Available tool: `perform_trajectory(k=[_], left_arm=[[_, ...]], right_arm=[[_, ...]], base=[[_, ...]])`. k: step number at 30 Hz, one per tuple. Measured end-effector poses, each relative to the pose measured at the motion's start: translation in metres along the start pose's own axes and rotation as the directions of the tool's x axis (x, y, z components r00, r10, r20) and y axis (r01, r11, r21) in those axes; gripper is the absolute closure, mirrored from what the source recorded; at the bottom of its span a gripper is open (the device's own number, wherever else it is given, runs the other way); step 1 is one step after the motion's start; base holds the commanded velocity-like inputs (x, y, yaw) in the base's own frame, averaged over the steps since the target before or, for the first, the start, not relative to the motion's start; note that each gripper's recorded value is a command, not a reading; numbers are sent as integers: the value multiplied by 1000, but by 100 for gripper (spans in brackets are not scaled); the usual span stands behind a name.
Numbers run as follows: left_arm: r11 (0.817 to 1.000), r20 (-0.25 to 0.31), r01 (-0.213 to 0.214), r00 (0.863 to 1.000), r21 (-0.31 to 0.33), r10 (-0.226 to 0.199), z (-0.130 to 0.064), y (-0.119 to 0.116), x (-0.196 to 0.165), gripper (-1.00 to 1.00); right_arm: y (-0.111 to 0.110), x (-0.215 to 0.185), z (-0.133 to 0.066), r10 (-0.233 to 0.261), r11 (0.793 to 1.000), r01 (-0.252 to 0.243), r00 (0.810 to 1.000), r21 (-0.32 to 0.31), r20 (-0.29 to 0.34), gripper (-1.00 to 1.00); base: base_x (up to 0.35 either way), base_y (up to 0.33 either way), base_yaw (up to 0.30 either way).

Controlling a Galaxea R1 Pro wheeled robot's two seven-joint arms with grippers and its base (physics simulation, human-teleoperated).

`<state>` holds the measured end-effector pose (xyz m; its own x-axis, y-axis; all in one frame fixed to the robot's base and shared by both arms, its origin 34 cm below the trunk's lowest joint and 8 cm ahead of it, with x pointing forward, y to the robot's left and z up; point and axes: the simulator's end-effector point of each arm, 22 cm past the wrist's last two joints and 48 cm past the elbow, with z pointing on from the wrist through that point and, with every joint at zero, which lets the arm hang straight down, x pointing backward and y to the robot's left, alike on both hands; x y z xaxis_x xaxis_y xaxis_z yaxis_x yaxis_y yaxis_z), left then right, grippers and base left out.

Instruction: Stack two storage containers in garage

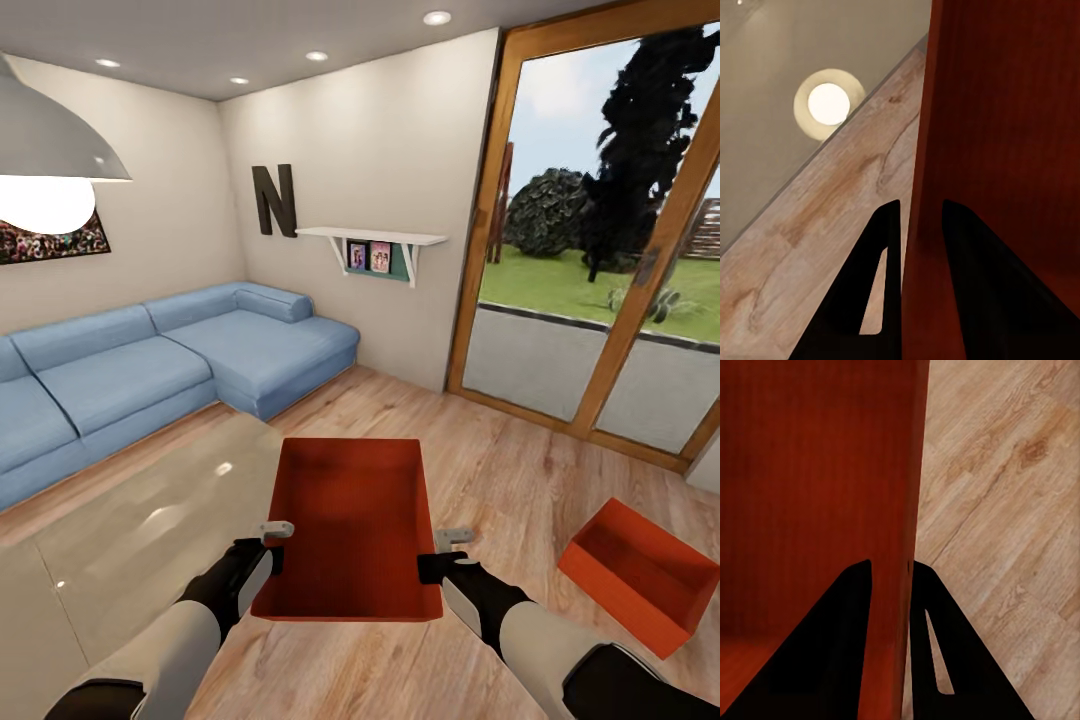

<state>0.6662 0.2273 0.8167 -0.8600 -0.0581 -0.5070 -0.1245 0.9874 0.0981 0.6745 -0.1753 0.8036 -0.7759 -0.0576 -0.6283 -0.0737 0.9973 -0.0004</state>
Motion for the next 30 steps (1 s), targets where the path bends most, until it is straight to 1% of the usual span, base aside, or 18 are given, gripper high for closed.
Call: perform_trajectory(k=[14, 30], left_arm=[[1000, 0, 0, 1000, 0, 0, 0, 0, 0, 100], [1000, 1, 0, 1000, 0, 0, 0, 0, -1, 100]], right_arm=[[0, 0, 0, 0, 1000, 0, 1000, 0, 0, 100], [0, 0, 0, 1, 1000, -1, 1000, 0, 1, 100]], base=[[0, 0, 8], [0, 0, 266]])
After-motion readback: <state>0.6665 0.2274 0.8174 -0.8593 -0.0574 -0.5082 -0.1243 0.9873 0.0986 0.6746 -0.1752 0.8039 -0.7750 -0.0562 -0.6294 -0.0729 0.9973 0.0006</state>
